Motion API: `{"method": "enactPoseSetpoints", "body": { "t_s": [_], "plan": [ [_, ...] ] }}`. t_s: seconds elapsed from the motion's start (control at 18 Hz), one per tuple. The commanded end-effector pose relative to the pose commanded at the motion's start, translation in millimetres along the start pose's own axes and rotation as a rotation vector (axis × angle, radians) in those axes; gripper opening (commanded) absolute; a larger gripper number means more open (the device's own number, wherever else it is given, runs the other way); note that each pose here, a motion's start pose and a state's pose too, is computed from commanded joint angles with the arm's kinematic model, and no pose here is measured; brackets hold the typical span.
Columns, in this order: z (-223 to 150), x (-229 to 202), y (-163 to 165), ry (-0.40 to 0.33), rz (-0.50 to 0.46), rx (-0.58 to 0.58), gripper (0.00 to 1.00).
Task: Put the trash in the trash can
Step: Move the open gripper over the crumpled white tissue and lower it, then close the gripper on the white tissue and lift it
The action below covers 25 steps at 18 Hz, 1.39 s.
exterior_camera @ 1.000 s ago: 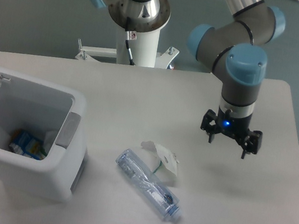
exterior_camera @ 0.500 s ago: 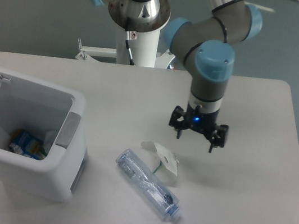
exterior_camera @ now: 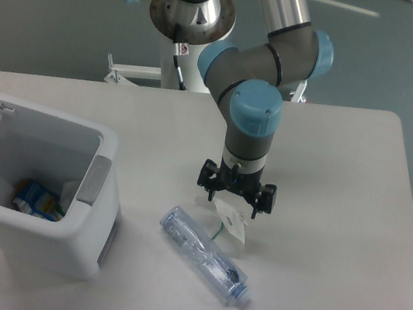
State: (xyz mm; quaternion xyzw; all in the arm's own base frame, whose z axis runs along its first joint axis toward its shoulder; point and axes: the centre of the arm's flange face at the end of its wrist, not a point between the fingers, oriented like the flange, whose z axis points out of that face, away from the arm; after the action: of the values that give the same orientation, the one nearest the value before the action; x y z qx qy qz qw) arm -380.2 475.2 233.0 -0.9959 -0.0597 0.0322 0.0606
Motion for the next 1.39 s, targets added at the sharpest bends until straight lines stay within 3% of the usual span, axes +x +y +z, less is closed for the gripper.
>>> {"method": "enactPoseSetpoints", "body": {
  "t_s": [0.11,0.28,0.44,1.06,1.17,1.39],
  "plan": [
    [12,-2,-2,-0.009,0.004,-0.033,0.98],
    [14,8,-7,-0.012,0.016,-0.043,0.53],
    [9,7,-9,-0.020,-0.042,-0.034,0.02],
    [-30,-37,-6,-0.068,-0.143,0.027,0.00],
    [-62,-45,-2,-0.072,-0.168,0.095,0.00],
    [-113,-58,-18,0.037,-0.279,0.315,0.00]
  ]
}}
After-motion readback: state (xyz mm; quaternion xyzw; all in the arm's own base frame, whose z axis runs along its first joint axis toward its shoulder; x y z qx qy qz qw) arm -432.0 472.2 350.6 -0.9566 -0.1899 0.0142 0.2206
